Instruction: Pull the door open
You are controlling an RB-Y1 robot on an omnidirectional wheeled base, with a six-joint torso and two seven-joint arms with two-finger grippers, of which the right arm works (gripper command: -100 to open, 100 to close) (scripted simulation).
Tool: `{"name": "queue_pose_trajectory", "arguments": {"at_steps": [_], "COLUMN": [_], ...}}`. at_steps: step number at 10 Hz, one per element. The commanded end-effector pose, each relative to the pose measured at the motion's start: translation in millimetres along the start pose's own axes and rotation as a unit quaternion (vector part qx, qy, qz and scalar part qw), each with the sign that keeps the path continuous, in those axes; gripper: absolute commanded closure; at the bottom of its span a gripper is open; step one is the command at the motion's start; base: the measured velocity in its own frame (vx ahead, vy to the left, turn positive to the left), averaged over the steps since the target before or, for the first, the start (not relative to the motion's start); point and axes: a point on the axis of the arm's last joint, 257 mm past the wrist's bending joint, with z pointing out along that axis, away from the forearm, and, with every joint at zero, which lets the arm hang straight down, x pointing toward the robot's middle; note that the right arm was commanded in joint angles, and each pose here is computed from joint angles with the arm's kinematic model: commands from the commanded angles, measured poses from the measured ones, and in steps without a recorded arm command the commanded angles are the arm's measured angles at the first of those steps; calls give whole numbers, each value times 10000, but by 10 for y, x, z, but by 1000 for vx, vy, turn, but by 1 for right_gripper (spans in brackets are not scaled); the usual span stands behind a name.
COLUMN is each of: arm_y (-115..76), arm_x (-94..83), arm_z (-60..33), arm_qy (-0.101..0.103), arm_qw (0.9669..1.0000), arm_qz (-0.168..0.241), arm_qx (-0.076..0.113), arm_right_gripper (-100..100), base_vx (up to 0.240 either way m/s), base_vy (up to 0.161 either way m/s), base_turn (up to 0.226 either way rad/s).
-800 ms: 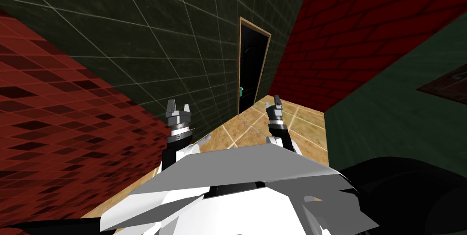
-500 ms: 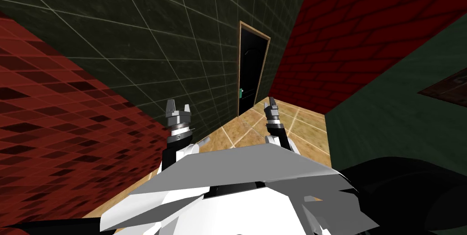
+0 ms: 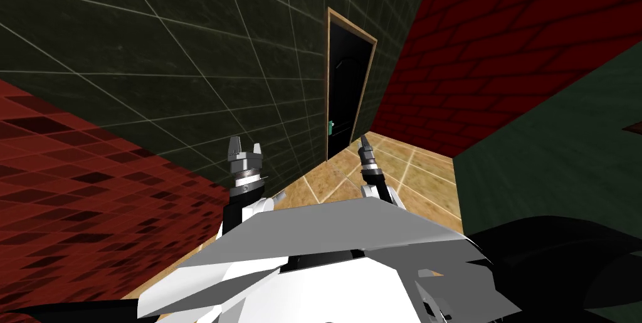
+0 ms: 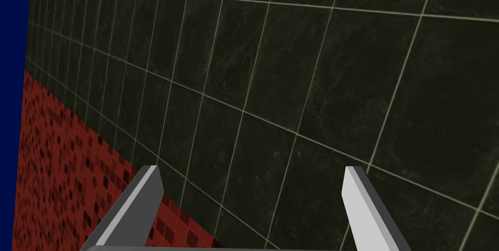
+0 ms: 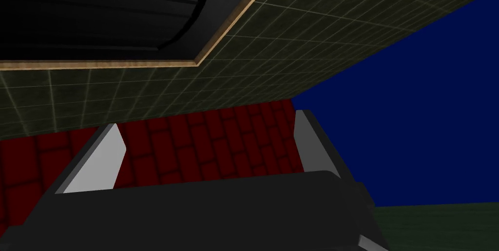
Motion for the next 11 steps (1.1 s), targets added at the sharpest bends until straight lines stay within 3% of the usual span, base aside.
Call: {"name": "queue_pose_trajectory", "arguments": {"at_steps": [1,8,11], "arm_y": [-100,-433,-607], "arm_x": [110,502,717], "arm_z": [30,89,110], "arm_qy": [139,627,898], "arm_qw": [9997,9944,9885], "arm_qz": [-188,-841,-1203], "arm_qx": [39,146,177], "arm_right_gripper": [-100,-100,-100], "base_vx": [131,122,122], "base_vy": [-69,-62,-87], "base_turn": [2,8,10]}}
